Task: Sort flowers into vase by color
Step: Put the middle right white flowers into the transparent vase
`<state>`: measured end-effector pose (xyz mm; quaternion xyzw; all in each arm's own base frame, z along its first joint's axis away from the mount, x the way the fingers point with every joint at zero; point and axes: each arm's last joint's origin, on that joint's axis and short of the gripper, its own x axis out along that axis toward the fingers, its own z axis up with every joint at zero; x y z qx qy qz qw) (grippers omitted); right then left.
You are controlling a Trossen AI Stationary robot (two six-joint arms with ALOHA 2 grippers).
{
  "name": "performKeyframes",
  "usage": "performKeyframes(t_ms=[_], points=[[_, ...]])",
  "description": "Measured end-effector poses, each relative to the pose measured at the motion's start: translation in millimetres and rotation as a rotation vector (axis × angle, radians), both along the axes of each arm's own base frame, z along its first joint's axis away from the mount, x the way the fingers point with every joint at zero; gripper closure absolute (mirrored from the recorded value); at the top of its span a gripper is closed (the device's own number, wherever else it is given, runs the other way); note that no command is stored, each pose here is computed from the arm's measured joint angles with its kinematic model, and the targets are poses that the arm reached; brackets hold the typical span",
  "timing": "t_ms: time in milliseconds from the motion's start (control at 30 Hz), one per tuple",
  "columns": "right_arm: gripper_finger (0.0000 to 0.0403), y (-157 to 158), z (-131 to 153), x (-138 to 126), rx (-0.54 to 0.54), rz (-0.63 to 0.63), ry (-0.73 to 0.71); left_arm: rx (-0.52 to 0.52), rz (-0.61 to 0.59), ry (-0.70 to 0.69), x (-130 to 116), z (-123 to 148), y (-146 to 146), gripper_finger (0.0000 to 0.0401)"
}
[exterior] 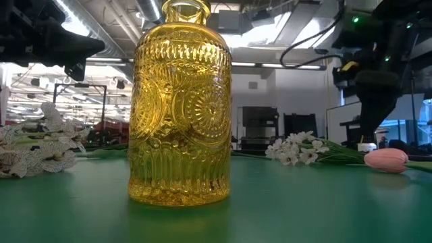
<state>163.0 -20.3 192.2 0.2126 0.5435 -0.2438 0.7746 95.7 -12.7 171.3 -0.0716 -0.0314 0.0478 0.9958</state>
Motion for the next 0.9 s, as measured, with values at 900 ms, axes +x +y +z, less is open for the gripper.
performKeyframes(t_ms=[900], points=[[0.0256, -3.1, -54.3, 42.5, 0.028, 0.194, 0.164, 0.0, 0.0, 0.0, 0.0, -0.1, 0.0, 0.0401]])
